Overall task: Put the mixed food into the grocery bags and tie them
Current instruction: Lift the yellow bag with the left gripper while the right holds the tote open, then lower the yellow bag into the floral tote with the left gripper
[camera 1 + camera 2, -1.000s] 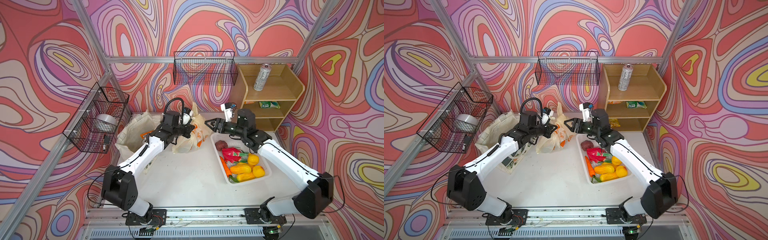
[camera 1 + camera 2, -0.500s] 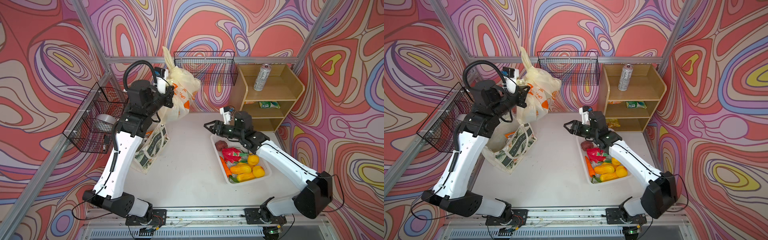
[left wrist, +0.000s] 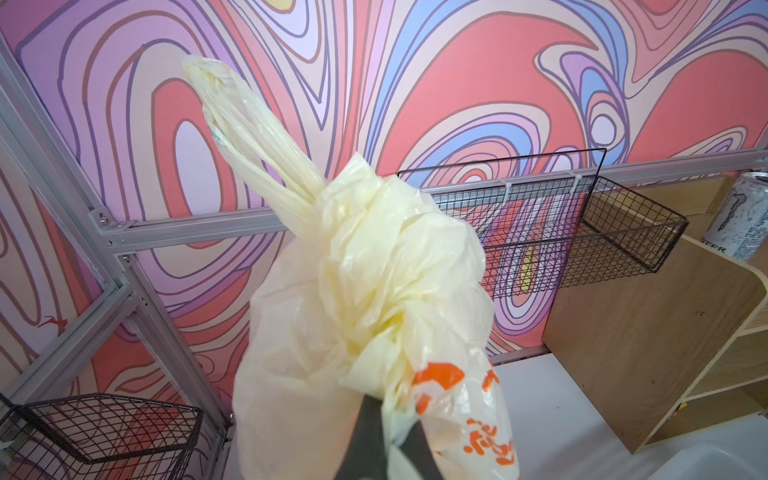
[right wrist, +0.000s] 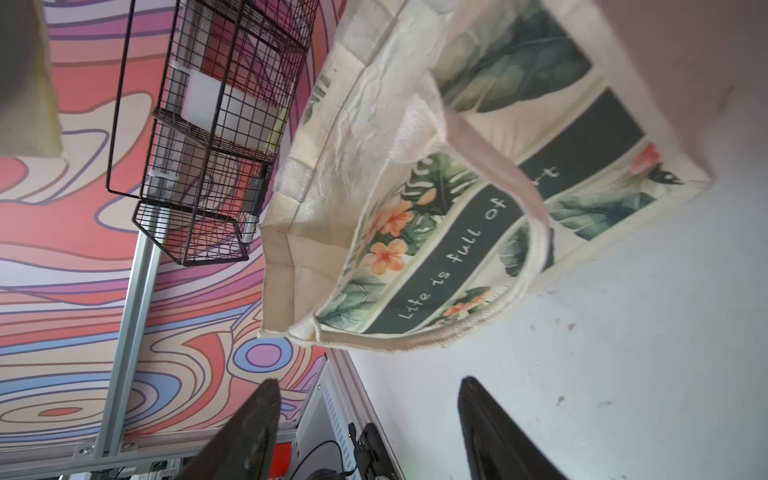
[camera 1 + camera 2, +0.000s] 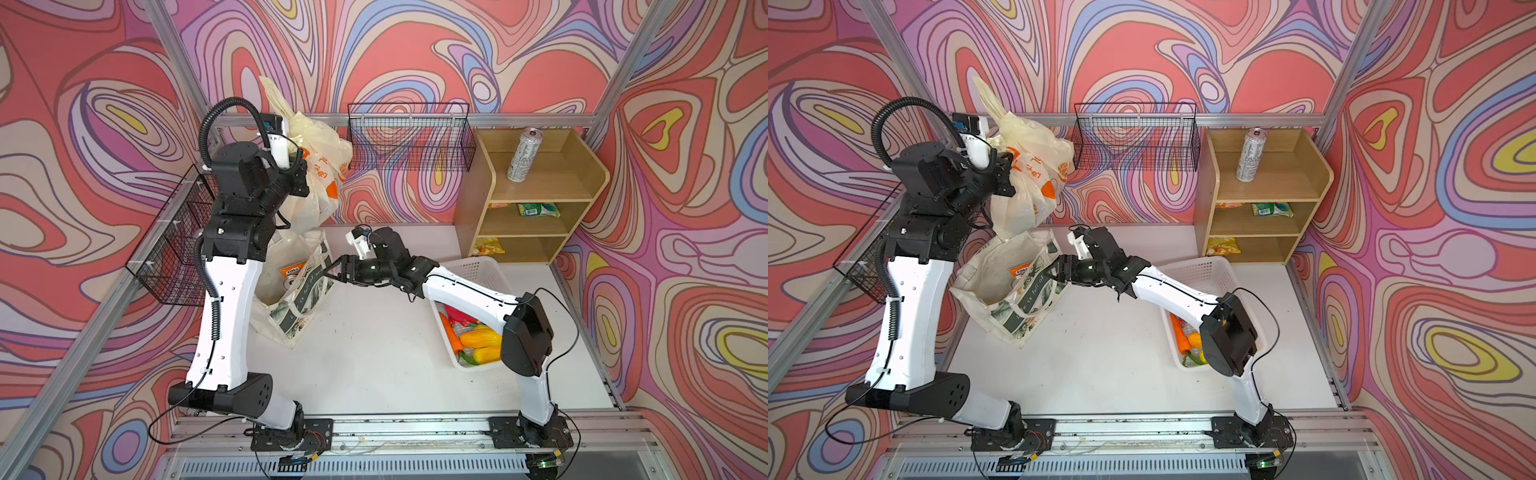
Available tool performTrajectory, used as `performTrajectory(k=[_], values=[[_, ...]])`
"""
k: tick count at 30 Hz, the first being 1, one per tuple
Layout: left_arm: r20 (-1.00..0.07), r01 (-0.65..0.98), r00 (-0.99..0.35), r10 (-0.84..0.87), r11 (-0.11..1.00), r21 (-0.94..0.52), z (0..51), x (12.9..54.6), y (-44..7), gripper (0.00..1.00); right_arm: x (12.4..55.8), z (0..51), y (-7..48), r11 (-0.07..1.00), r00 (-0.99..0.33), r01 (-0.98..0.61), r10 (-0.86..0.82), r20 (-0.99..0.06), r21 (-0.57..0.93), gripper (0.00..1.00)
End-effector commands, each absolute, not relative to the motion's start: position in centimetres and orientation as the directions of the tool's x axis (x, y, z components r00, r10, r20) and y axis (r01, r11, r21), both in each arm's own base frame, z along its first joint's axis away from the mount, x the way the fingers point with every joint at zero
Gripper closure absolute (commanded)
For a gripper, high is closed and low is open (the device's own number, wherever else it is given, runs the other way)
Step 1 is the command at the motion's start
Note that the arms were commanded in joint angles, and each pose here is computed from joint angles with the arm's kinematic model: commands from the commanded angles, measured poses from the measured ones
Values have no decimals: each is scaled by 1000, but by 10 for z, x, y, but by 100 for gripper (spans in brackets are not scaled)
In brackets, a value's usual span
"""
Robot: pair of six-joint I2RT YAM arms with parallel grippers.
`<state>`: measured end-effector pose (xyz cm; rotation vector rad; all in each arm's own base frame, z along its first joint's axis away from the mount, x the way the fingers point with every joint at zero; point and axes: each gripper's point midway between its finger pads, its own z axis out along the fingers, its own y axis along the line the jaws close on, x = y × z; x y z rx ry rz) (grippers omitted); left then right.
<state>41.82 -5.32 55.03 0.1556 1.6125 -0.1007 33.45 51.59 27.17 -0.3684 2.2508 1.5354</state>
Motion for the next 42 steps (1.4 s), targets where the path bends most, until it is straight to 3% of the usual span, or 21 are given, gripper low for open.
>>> performTrajectory(k=[1,8,10,11,14,22,26,33,42], values=[[-998,149,-29,58,987,53,556,415,-48,100,334,269,543,330,-906,-404,-13,-424,853,29],[-998,151,-32,48,988,43,555,413,-46,100,353,244,584,338,-934,-337,-4,-357,879,28],[-999,155,-25,37,987,33,556,410,-47,100,358,228,590,355,-943,-310,5,-333,882,35],[-999,159,-24,32,987,28,556,409,-47,100,361,223,590,365,-944,-303,8,-328,880,42],[-1000,180,-28,8,984,3,556,406,-51,100,372,221,576,403,-932,-321,25,-361,857,99],[-996,277,-78,-47,959,-67,538,385,-67,100,388,294,475,448,-862,-443,25,-506,777,100],[-991,303,-99,-90,946,-116,525,377,-72,100,385,305,437,507,-838,-465,11,-545,725,100],[-976,340,-135,-170,917,-207,509,370,-83,100,384,288,417,532,-848,-447,5,-531,719,100],[-983,358,-102,-154,916,-181,498,364,-106,100,374,281,404,538,-852,-434,14,-523,723,100]])
